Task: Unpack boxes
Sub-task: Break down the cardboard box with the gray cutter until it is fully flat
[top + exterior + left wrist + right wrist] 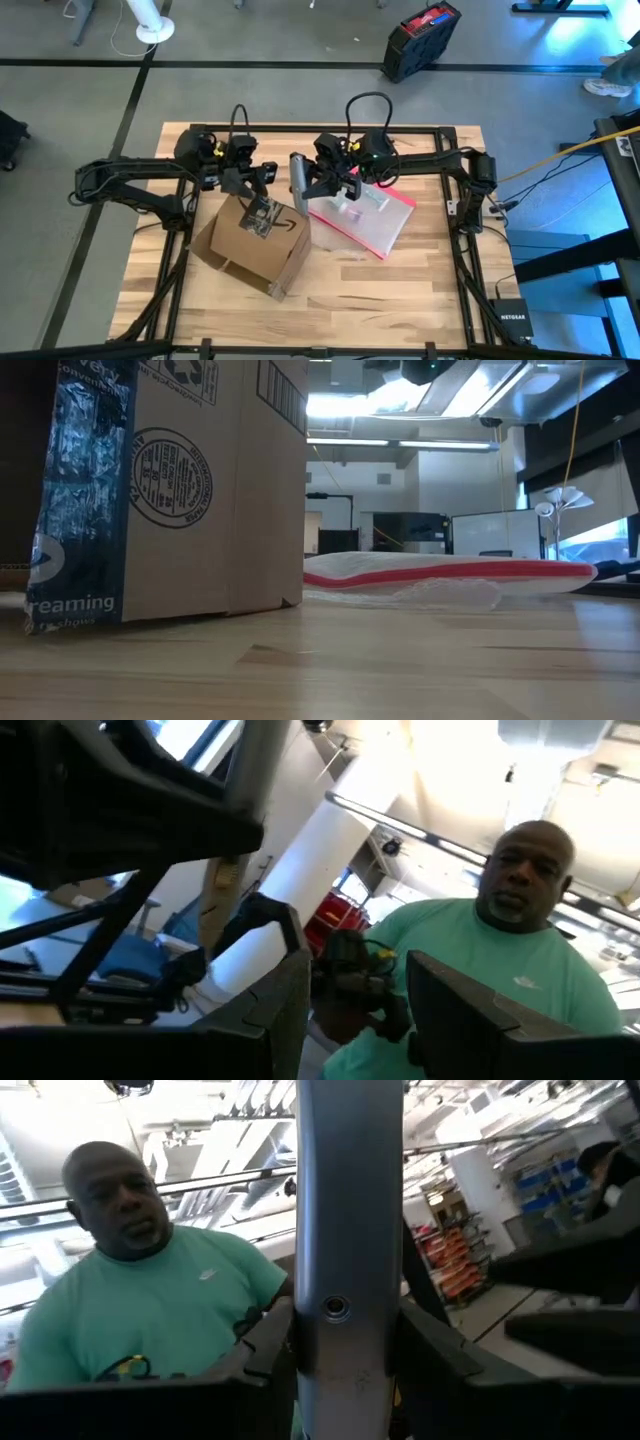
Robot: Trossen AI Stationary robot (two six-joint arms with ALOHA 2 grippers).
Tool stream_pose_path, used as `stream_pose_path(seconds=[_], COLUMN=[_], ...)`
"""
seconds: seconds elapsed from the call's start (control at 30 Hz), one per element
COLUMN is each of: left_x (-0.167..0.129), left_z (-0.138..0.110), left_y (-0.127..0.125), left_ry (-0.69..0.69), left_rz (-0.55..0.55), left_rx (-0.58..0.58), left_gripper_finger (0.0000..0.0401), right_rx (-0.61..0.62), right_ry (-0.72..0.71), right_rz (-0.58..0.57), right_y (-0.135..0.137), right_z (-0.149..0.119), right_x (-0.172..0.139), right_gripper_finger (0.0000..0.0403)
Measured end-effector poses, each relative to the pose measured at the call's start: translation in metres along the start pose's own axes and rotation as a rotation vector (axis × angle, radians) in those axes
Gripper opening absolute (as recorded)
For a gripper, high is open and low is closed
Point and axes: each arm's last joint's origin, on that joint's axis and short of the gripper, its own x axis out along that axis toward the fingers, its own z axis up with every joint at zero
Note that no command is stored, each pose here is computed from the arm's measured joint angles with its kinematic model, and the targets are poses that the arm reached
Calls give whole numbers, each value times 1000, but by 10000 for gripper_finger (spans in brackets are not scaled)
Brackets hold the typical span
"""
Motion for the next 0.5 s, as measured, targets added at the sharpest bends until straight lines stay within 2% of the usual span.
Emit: stream_pose_path(seconds=[0.5], left_x=[2], left_z=[-1], left_y=[1], left_ry=[-15], left_rz=[4], left_rx=[-1], left_gripper_finger=[156], right_rx=[136], right_ry=[89], right_rz=[40], right_y=[3], right_z=[-7], right_x=[-4], right_gripper_finger=[124])
